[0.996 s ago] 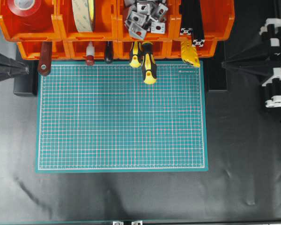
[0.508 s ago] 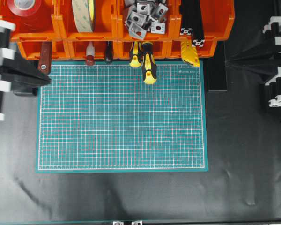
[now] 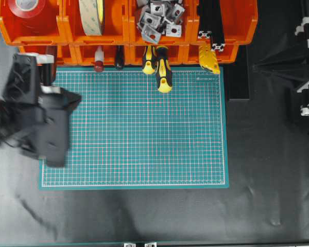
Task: Pick red screwdriver from container rack with left arm.
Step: 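Move the left gripper toward the red-handled screwdriver in the rack, then lower the open left gripper around the red screwdriver handle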
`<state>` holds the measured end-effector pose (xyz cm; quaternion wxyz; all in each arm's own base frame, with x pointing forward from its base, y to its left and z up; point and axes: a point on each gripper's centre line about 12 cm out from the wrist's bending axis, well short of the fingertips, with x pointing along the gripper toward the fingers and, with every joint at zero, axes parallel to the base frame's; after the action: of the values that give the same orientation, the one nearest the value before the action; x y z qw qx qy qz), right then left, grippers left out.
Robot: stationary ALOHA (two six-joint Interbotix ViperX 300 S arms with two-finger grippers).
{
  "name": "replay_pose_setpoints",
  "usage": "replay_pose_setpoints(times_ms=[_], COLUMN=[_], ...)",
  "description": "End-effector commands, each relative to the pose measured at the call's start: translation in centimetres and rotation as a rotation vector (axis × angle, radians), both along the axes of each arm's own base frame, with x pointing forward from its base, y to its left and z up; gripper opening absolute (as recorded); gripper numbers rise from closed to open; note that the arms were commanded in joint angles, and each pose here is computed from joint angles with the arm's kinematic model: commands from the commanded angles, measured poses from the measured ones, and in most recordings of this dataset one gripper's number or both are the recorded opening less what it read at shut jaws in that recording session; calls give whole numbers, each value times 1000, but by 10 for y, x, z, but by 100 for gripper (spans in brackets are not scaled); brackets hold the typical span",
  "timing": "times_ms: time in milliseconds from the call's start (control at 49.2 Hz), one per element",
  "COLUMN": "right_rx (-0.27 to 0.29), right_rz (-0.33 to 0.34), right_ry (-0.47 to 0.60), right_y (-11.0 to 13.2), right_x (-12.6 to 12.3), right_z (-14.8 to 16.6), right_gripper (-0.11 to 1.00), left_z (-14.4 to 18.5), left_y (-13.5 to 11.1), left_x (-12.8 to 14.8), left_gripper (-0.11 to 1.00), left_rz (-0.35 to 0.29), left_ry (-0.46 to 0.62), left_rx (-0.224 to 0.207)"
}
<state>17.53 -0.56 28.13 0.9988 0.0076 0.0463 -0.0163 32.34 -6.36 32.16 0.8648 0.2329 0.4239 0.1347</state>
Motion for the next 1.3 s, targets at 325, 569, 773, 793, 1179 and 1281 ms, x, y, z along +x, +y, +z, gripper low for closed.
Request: replay_pose_setpoints(times_ms=[325, 569, 773, 793, 1179, 1281], right_rx=[-4, -7, 1, 3, 4, 2], right_rz=[-2, -2, -3, -3, 2, 4], right_ry=[89, 111, 123, 118, 121, 118], right_y=[0, 0, 0, 0, 1, 1], right_x=[-7, -6, -7, -7, -8, -8], right_z=[-15, -22, -27, -26, -26, -25], right_gripper=[-1, -1, -1, -1, -1, -1], left_z=[-37, -52, -64, -64, -60, -55], left_y=[-12, -8, -4, -4, 3, 4], left_x=[37, 33, 28, 28, 41, 46], left_gripper=[0, 0, 0, 0, 0, 0], left_rz=[154, 145, 105, 103, 109, 112], left_ry=[94, 136, 203, 206, 200, 186], left_rx=[272, 314, 363, 365, 355, 346])
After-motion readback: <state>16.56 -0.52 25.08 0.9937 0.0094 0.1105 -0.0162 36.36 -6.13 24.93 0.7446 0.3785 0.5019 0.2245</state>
